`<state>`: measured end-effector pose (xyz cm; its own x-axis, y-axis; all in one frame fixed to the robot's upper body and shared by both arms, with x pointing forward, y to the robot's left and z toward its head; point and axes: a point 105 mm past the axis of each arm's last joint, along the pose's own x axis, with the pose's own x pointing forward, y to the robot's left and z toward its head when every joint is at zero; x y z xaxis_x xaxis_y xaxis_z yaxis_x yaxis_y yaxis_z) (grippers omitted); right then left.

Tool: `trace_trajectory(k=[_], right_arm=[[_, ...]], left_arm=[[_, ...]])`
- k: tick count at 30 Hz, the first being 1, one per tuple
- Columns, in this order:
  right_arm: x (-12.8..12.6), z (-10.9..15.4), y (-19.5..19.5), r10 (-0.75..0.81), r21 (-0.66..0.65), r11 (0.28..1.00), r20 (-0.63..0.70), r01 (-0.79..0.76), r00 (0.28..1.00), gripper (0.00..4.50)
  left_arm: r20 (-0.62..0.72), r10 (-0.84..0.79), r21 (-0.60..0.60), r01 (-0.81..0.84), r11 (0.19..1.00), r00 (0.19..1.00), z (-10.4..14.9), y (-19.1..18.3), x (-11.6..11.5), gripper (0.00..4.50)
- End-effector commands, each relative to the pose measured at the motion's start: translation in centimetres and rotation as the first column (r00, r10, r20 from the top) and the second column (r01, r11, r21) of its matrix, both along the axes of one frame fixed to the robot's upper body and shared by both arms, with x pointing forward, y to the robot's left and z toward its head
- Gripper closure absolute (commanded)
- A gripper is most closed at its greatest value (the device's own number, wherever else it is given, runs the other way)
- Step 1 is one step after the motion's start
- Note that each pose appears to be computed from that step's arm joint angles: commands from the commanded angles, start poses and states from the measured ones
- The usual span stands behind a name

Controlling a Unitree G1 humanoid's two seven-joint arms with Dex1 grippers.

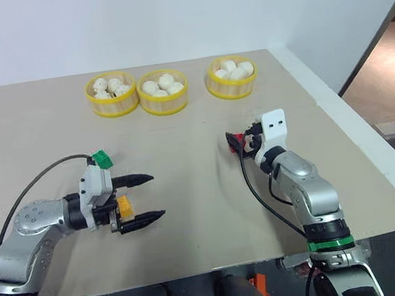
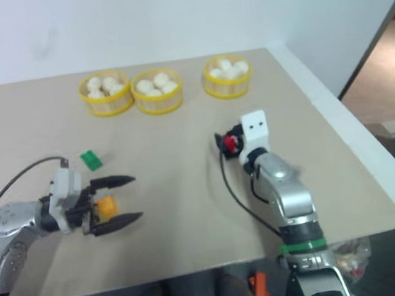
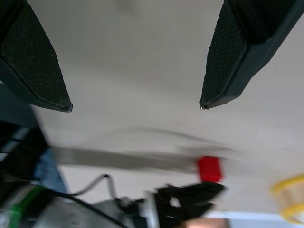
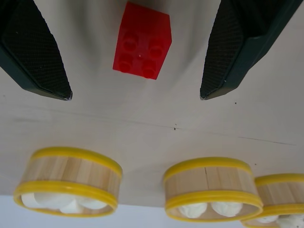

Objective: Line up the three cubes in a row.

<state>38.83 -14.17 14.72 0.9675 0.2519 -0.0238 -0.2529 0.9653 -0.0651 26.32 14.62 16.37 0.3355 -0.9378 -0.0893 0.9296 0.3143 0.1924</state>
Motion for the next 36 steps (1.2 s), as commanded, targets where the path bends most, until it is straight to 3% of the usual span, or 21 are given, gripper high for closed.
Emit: trace_trajectory(k=[1,14,15,23,27,29,32,35,36], right_arm=[[0.5,0.2,-0.4,-0.042,0.013,0.999,0.011,0.042,0.999,0.00],[1.8,-1.7,0.4,-0.081,0.083,0.993,-0.050,0.085,0.995,0.00],[1.8,-1.7,0.5,-0.084,0.084,0.993,-0.050,0.088,0.995,0.56],[2.0,-1.5,0.8,-0.100,0.102,0.989,-0.048,0.104,0.994,3.21],[1.9,-1.2,1.0,-0.076,0.099,0.992,-0.044,0.080,0.996,3.22],[1.9,-0.3,1.4,-0.024,0.103,0.994,-0.026,0.026,0.999,3.22],[1.0,2.2,3.9,0.308,0.026,0.951,0.022,-0.309,0.951,3.22],[-0.8,2.8,5.7,0.580,-0.053,0.813,-0.001,-0.580,0.814,3.22],[-2.3,2.6,6.5,0.712,-0.110,0.694,-0.043,-0.711,0.701,3.22]], left_arm=[[0.044,0.032,-0.018,-0.031,0.999,0.999,0.7,-0.1,0.4,0.03],[0.043,0.036,-0.017,-0.035,0.999,0.998,0.2,-0.9,-0.3,0.03],[0.042,0.038,-0.016,-0.037,0.999,0.998,0.2,-0.9,-0.4,0.00],[0.037,0.047,-0.018,-0.046,0.999,0.998,0.1,-1.2,-0.5,0.00],[0.032,0.048,-0.019,-0.047,0.999,0.998,0.0,-1.2,-0.5,0.00],[0.029,0.048,-0.017,-0.048,0.999,0.998,0.0,-1.1,-0.5,0.00],[0.006,0.049,-0.011,-0.049,0.999,0.999,-0.2,-0.7,-0.6,0.00],[-0.011,0.045,0.009,-0.044,0.999,0.999,-0.5,-0.2,-0.8,0.00],[-0.017,0.045,0.018,-0.044,0.999,0.999,-0.7,0.1,-0.8,0.00]])
